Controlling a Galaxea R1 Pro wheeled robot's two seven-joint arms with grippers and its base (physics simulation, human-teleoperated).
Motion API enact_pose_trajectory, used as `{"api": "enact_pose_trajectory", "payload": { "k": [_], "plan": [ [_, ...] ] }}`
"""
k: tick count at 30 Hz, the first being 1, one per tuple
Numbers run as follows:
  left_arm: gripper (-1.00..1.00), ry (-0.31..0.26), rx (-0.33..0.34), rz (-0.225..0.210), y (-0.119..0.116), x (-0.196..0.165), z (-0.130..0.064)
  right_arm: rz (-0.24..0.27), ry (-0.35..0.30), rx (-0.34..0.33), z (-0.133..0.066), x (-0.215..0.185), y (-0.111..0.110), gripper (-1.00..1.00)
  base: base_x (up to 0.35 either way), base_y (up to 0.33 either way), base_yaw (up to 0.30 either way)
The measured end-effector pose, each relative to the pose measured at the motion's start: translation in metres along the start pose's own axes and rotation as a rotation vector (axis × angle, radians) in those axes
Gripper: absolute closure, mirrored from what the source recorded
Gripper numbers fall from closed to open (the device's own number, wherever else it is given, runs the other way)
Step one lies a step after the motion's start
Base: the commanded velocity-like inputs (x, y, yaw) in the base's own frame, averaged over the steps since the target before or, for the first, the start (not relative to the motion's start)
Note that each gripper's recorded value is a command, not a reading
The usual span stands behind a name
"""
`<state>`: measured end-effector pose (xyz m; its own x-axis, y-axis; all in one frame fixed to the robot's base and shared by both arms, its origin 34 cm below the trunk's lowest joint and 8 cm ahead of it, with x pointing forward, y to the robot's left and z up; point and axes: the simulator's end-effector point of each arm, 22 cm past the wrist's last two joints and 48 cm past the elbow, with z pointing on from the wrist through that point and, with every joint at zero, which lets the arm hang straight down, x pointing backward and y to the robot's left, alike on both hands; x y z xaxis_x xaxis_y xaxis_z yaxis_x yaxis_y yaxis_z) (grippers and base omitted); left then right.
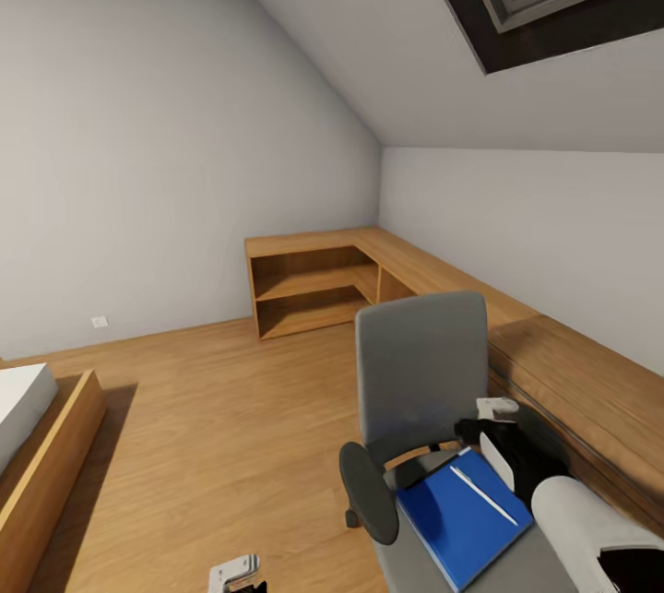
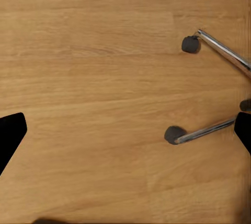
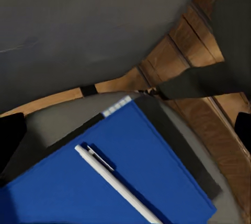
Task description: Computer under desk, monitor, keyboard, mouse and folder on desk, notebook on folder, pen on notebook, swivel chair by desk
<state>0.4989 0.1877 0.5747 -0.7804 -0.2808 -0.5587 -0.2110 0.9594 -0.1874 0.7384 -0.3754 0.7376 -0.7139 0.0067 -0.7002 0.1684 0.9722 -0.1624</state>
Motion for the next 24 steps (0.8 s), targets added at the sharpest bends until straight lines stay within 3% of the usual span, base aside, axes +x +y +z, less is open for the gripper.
{"api": "enact_pose_trajectory", "payload": {
  "k": [4,7,13,15,19,21,24],
  "plan": [
    [-1.0,-0.054,0.035,-0.029,-0.01,-0.033,-0.005,-0.078,-0.008,-0.026,-0.002,-0.009,0.006,-1.0,0.012,-0.001,0.0],
    [-1.0,-0.082,0.077,-0.025,-0.021,-0.062,-0.014,-0.13,-0.009,-0.048,-0.004,-0.012,0.009,-1.0,0.004,0.0,0.0],
    [-1.0,-0.079,0.131,-0.037,-0.031,-0.105,-0.032,-0.222,0.003,-0.08,-0.003,-0.008,-0.002,-1.0,0.001,0.0,0.0],
    [-1.0,-0.057,0.16,-0.078,-0.031,-0.137,-0.047,-0.287,0.032,-0.161,-0.003,0.003,0.0,-1.0,0.0,0.0,0.0],
    [-1.0,-0.045,0.198,-0.085,-0.039,-0.159,-0.064,-0.319,0.079,-0.218,-0.003,0.022,-0.008,-1.0,0.0,0.0,0.0],
    [-1.0,-0.062,0.235,-0.082,-0.05,-0.178,-0.08,-0.332,0.125,-0.263,-0.004,0.042,-0.017,-1.0,0.0,0.0,0.0],
    [-1.0,-0.078,0.25,-0.091,-0.052,-0.191,-0.089,-0.348,0.141,-0.308,-0.004,0.058,-0.019,-1.0,0.0,0.0,0.0]
  ]
}}
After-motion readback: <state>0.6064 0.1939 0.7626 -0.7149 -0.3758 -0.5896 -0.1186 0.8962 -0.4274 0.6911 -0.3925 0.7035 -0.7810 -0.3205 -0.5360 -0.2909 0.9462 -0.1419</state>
